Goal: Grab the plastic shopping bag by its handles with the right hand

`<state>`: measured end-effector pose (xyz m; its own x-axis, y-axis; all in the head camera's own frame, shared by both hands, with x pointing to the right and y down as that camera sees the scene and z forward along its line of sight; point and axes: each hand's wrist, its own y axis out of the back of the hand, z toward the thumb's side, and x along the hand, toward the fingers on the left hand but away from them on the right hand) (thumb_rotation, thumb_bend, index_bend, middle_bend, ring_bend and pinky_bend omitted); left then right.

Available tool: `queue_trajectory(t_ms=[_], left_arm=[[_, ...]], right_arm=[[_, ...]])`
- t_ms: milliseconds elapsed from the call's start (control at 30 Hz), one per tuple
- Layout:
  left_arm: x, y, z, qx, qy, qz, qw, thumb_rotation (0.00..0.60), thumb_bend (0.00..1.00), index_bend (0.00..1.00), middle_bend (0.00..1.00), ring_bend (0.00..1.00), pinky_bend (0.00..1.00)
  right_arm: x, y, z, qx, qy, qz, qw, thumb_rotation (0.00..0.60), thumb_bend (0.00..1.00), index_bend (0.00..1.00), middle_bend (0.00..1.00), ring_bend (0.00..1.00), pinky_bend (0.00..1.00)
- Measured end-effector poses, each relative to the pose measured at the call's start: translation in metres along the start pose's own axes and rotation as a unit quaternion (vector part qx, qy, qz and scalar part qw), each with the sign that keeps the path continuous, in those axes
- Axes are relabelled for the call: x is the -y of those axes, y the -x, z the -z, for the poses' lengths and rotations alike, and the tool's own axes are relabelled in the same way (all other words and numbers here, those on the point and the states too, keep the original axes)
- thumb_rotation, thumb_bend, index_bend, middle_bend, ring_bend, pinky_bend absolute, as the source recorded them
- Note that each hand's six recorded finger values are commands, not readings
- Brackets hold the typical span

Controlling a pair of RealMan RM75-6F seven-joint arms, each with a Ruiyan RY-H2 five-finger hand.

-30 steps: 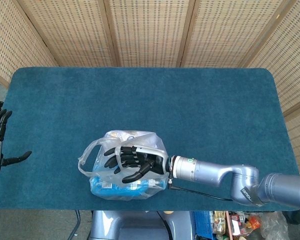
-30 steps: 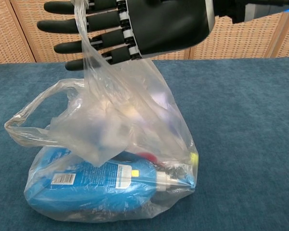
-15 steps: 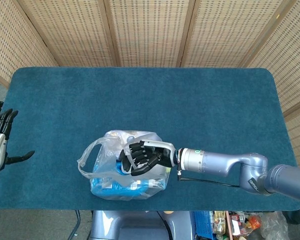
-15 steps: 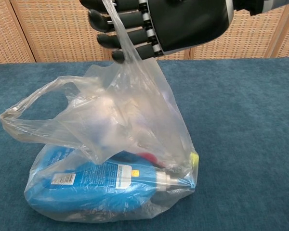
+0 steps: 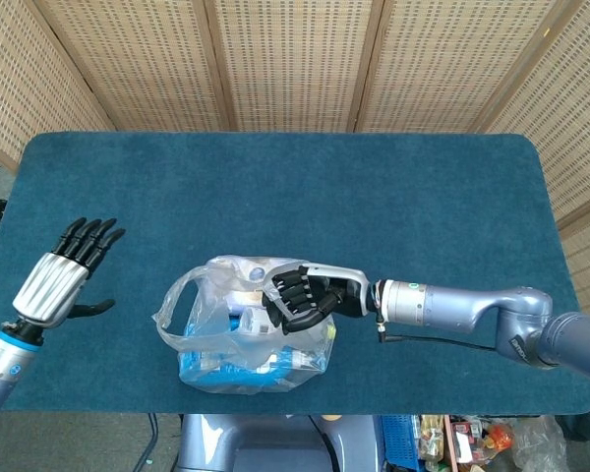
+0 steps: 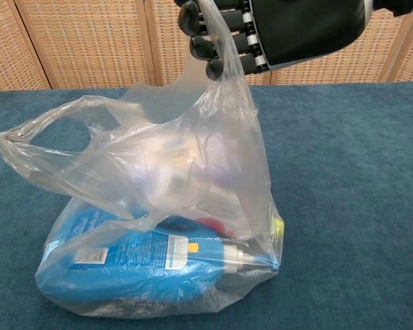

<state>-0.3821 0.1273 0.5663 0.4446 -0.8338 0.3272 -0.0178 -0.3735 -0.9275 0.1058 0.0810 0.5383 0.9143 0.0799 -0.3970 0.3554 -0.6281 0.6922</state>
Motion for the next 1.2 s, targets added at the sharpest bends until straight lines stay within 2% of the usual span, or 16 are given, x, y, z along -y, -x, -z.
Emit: queue_trajectory(t_ms=[133, 233, 367, 467, 667, 767, 933, 1067, 1200], left_arm=[[0.019, -0.007, -0.013, 0.078, -0.015, -0.010, 0.9968, 0.600, 0.07, 0.06, 0.00, 0.00, 0.00], [0.034, -0.015, -0.025, 0.131, -0.013, -0.020, 0.9911, 0.600, 0.07, 0.09, 0.00, 0.00, 0.00], [0.050, -0.025, -0.054, 0.198, 0.015, -0.042, 0.9792, 0.600, 0.07, 0.15, 0.00, 0.00, 0.00], [0.055, -0.031, -0.070, 0.225, 0.040, -0.058, 0.9718, 0.600, 0.07, 0.17, 0.00, 0.00, 0.00], [0.053, -0.039, -0.092, 0.255, 0.086, -0.093, 0.9585, 0.600, 0.11, 0.23, 0.00, 0.00, 0.00], [0.049, -0.044, -0.096, 0.264, 0.089, -0.105, 0.9546, 0.600, 0.14, 0.26, 0.00, 0.00, 0.00], [0.046, -0.050, -0.096, 0.266, 0.081, -0.109, 0.9543, 0.600, 0.19, 0.35, 0.00, 0.00, 0.00], [0.045, -0.052, -0.096, 0.269, 0.073, -0.107, 0.9544, 0.600, 0.28, 0.38, 0.00, 0.00, 0.00], [0.044, -0.051, -0.092, 0.272, 0.063, -0.100, 0.9549, 0.600, 0.30, 0.39, 0.00, 0.00, 0.00]], right_arm=[[-0.002, -0.005, -0.002, 0.001, -0.003, 0.004, 1.0000, 0.600, 0.06, 0.43, 0.53, 0.46, 0.46], [-0.003, -0.006, -0.001, 0.002, -0.004, 0.006, 1.0000, 0.600, 0.06, 0.43, 0.53, 0.46, 0.46], [-0.003, -0.006, 0.001, 0.004, -0.005, 0.008, 0.9999, 0.600, 0.07, 0.43, 0.53, 0.46, 0.46], [-0.004, -0.005, 0.003, 0.007, -0.007, 0.011, 0.9999, 0.600, 0.07, 0.43, 0.53, 0.46, 0.46], [-0.005, -0.004, 0.006, 0.015, -0.013, 0.014, 0.9997, 0.600, 0.07, 0.43, 0.53, 0.46, 0.46], [-0.005, -0.005, 0.006, 0.018, -0.016, 0.016, 0.9996, 0.600, 0.07, 0.43, 0.53, 0.46, 0.46], [-0.005, -0.004, 0.007, 0.021, -0.019, 0.018, 0.9994, 0.600, 0.07, 0.43, 0.53, 0.46, 0.46], [-0.003, -0.003, 0.008, 0.024, -0.021, 0.017, 0.9994, 0.600, 0.07, 0.43, 0.53, 0.46, 0.46], [-0.003, 0.000, 0.010, 0.031, -0.026, 0.020, 0.9990, 0.600, 0.07, 0.43, 0.53, 0.46, 0.46]])
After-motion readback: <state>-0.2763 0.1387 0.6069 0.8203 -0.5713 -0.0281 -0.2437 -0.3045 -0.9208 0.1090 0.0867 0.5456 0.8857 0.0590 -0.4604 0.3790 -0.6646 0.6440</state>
